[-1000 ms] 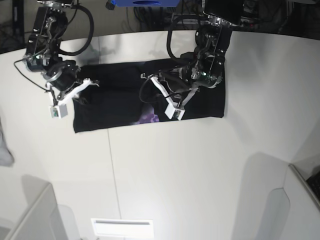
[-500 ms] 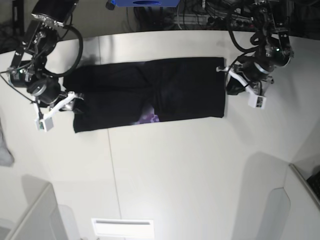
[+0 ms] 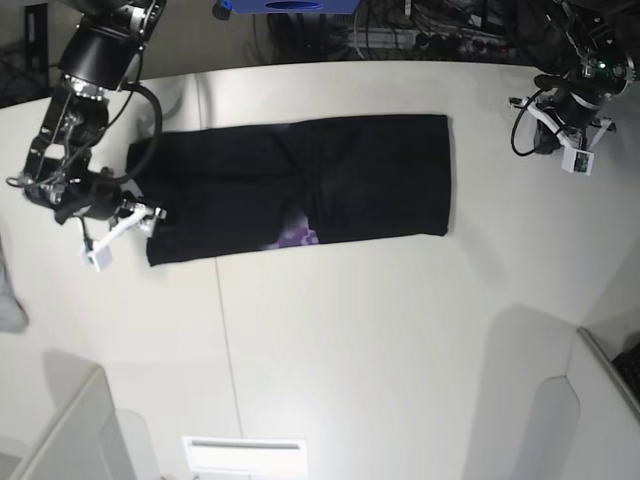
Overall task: Fold the T-shirt properly
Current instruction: 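Grasp the folded end with the left gripper and the other end with the right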
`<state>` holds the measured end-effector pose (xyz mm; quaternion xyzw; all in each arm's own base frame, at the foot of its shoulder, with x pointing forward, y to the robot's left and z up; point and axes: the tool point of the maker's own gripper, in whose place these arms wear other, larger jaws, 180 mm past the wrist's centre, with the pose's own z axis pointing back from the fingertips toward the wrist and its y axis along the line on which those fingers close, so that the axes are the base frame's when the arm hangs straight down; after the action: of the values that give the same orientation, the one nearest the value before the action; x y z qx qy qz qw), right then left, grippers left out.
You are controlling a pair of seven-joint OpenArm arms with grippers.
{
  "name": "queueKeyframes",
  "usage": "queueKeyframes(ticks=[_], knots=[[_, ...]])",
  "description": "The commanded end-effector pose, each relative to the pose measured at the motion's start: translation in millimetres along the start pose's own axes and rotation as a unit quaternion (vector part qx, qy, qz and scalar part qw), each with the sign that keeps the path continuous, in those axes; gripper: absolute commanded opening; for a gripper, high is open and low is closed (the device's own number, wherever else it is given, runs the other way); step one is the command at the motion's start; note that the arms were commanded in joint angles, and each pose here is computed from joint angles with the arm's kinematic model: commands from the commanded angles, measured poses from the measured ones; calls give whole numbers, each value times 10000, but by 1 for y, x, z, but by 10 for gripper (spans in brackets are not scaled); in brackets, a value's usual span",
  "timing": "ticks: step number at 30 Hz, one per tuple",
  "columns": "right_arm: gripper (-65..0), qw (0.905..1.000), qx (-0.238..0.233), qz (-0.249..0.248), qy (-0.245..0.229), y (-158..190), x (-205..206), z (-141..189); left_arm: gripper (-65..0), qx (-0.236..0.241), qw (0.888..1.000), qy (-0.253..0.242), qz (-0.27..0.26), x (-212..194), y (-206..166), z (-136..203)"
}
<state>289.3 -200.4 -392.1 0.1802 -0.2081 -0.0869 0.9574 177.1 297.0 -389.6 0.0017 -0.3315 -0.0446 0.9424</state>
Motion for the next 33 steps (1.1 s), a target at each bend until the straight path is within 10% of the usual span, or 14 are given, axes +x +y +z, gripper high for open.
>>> queueKeyframes(ticks=[1, 33], knots=[[-164, 9996, -18, 74, -264, -3, 19, 8, -650, -6, 10000, -62, -6, -1, 4, 0], [-164, 9978, 218, 412, 477, -7, -25, -31, -650, -1257, 9918, -74, -232, 25, -97, -60]])
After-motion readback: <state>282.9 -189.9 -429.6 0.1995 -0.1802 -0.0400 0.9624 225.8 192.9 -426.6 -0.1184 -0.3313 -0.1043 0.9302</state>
